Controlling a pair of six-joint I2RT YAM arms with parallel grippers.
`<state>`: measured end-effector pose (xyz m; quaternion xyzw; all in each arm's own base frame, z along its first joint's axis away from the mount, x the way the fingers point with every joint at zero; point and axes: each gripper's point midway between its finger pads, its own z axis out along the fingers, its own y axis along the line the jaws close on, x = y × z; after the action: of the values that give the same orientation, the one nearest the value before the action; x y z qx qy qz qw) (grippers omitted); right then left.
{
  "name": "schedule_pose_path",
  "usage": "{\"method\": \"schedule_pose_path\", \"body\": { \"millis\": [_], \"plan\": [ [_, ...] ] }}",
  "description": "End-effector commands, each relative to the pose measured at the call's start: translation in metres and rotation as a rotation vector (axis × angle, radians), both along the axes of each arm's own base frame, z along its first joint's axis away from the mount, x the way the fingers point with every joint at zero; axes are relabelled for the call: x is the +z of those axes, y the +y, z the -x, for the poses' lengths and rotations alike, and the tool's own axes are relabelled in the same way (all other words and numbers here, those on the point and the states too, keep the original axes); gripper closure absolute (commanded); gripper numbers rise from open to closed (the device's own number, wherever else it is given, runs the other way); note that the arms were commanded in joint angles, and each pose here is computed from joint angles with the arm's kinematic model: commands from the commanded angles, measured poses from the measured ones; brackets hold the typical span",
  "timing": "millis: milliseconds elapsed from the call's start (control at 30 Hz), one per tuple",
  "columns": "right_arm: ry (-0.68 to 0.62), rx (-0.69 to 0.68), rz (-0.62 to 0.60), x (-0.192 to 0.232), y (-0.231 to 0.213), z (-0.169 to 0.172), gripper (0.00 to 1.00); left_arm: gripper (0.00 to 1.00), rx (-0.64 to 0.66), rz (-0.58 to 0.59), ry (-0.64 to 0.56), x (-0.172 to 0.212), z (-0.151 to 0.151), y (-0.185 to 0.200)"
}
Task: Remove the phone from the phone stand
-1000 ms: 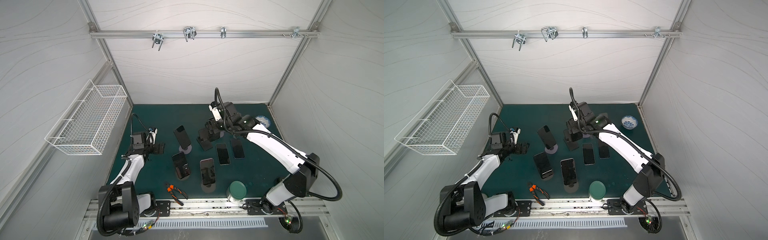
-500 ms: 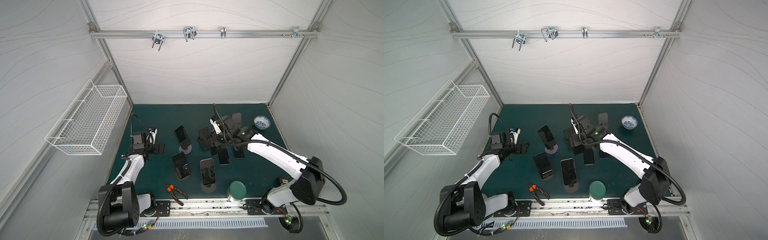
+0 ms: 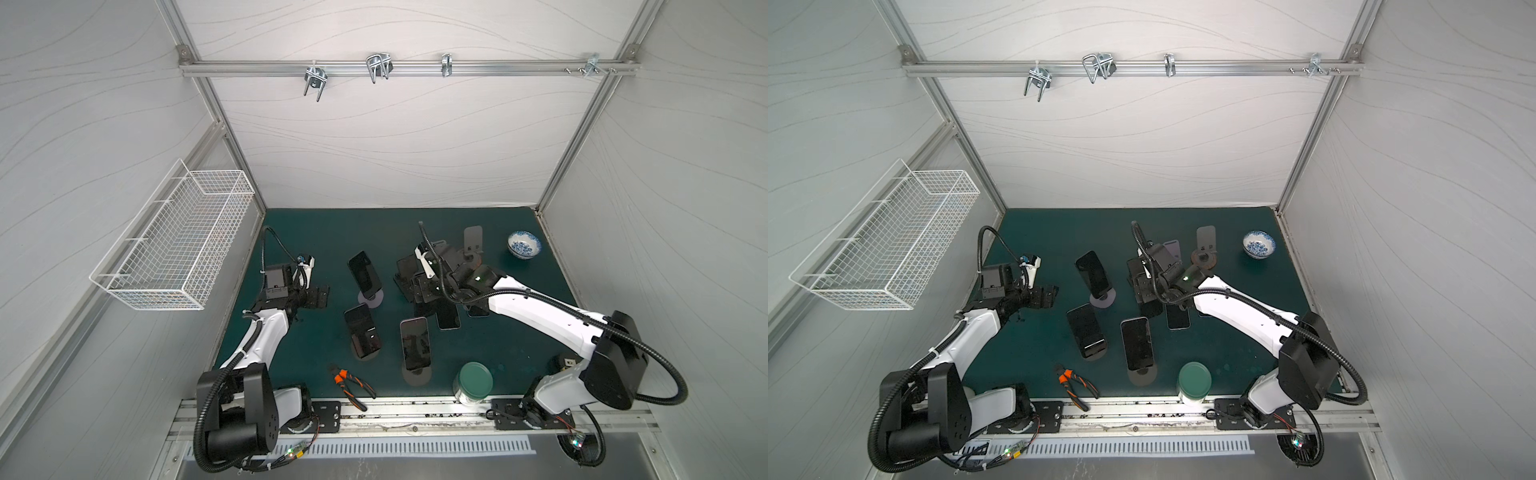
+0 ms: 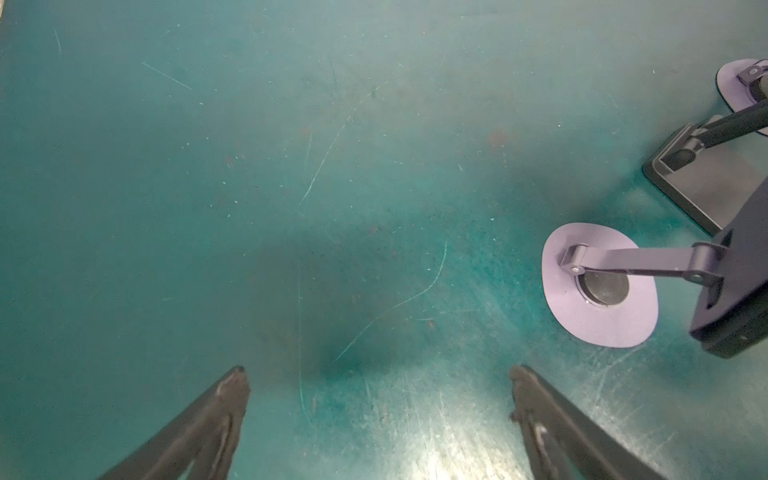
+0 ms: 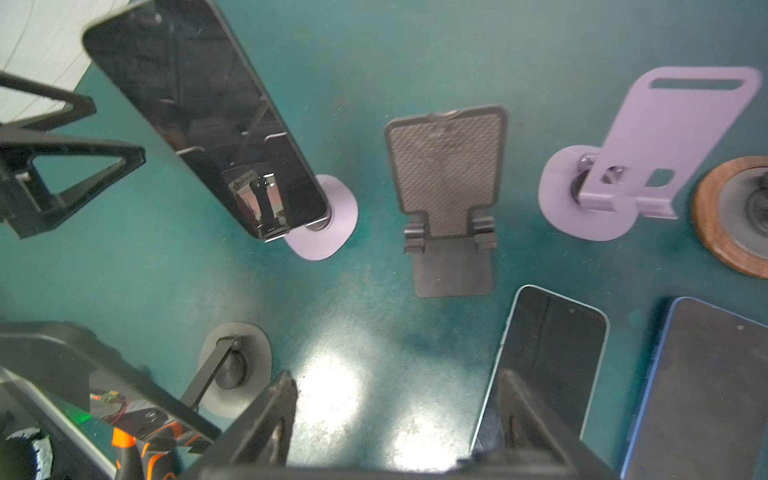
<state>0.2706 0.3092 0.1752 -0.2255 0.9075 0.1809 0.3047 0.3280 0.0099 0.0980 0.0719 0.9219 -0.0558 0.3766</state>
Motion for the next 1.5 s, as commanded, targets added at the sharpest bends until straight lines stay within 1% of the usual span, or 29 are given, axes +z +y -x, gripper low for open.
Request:
{"method": "schedule_pose_path", "body": {
  "millis": [0,200,433,633,700,867,1033,1133,1333,1467],
  "plan": [
    [0.006,-0.01,-0.025,-0.003,0.008,0.002,0.44,0.0,-0.01,-0.017,-0.055,0.017,-0.01,0.001],
    [0.055,-0.028,-0.011,-0.023,0.005,0.012,0.44,0.01,-0.011,-0.016,-0.053,0.017,-0.01,0.001],
    [0.095,-0.064,0.01,-0.045,0.0,0.015,0.44,0.0,-0.01,-0.018,-0.054,0.017,-0.01,0.001],
    [0.117,-0.064,0.026,-0.06,0.001,0.016,0.44,0.0,-0.011,-0.018,-0.059,0.018,-0.01,0.001],
    [0.12,-0.06,0.015,-0.062,0.003,0.017,0.44,0.0,-0.008,-0.015,-0.054,0.017,-0.01,0.001],
    [0.113,-0.07,0.059,-0.073,-0.001,0.014,0.44,0.01,-0.01,-0.017,-0.054,0.017,-0.01,0.001],
    [0.116,-0.067,0.076,-0.083,-0.003,0.015,0.44,0.0,-0.007,-0.015,-0.056,0.017,-0.01,0.001],
    [0.106,-0.077,0.087,-0.086,-0.006,0.013,0.44,0.0,-0.008,-0.016,-0.053,0.017,-0.01,0.001],
    [0.062,-0.084,0.158,-0.09,-0.017,0.007,0.44,0.0,-0.009,-0.017,-0.053,0.017,-0.01,0.001],
    [0.043,-0.079,0.177,-0.089,-0.02,0.004,0.44,0.0,-0.008,-0.014,-0.056,0.017,-0.01,0.001]
  ]
}}
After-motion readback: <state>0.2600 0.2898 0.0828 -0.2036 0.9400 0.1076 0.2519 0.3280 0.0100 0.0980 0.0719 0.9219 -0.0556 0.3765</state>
